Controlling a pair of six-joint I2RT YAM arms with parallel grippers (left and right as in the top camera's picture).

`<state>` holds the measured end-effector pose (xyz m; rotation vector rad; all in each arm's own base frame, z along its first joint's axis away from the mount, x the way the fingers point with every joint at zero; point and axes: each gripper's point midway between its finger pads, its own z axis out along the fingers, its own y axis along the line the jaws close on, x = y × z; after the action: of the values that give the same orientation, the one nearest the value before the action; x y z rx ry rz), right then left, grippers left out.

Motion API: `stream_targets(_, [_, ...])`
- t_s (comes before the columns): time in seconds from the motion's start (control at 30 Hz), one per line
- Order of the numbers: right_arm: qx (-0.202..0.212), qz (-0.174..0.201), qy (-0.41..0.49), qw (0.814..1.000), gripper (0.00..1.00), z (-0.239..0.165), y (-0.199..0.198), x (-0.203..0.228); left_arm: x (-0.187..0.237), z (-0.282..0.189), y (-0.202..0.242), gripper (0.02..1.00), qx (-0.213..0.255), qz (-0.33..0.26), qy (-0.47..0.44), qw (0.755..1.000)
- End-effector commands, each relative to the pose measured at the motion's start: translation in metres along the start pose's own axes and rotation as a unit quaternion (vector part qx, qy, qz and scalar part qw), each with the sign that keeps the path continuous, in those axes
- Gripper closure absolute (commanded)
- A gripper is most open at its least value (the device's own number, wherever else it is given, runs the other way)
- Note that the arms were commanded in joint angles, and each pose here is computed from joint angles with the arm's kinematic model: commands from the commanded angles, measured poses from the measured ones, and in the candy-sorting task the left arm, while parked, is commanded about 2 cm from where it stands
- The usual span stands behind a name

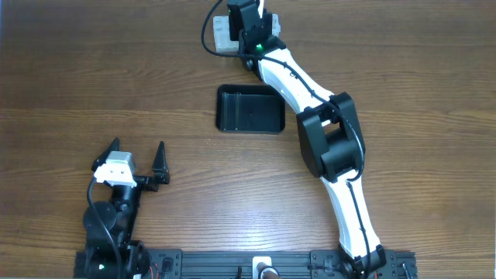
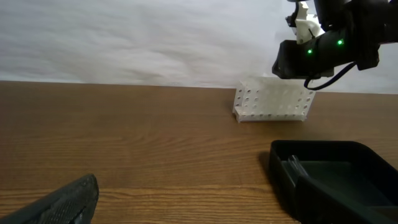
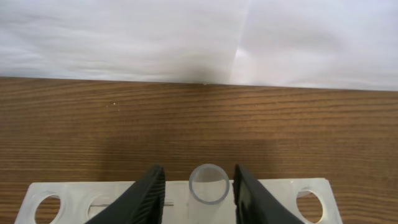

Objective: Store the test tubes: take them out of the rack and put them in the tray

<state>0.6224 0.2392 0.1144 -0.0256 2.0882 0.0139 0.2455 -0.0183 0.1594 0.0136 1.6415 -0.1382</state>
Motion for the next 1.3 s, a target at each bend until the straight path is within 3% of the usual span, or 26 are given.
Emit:
stream_targets(0.03, [0.011, 0.003, -0.007, 1.0, 0.722, 0.006, -0.007, -0.005, 0.002, 0.0, -0.002, 0.018, 0.007, -0.007, 0.001, 1.0])
stream_targets(0.43, [0.011, 0.001, -0.008, 1.0, 0.853, 0.006, -0.007, -0.005, 0.002, 0.0, -0.002, 0.018, 0.007, -0.007, 0.001, 1.0])
stream_targets(0.8, [0.011, -0.007, -0.023, 1.0, 0.873, -0.005, -0.008, -0.023, 0.002, 0.0, -0.002, 0.018, 0.007, -0.007, 0.001, 1.0])
stream_targets(1.0, [0.005, 0.007, -0.088, 0.996, 0.875, -0.062, -0.011, -0.1, 0.002, 0.0, -0.002, 0.018, 0.007, -0.007, 0.001, 1.0])
stream_targets(1.2, [-0.011, 0.034, -0.178, 0.983, 0.875, -0.159, -0.019, -0.191, 0.002, 0.0, -0.002, 0.018, 0.007, -0.007, 0.001, 1.0])
stream_targets(1.3, [-0.016, 0.04, -0.19, 0.981, 0.884, -0.198, -0.024, -0.211, 0.002, 0.0, -0.002, 0.018, 0.007, -0.007, 0.001, 1.0])
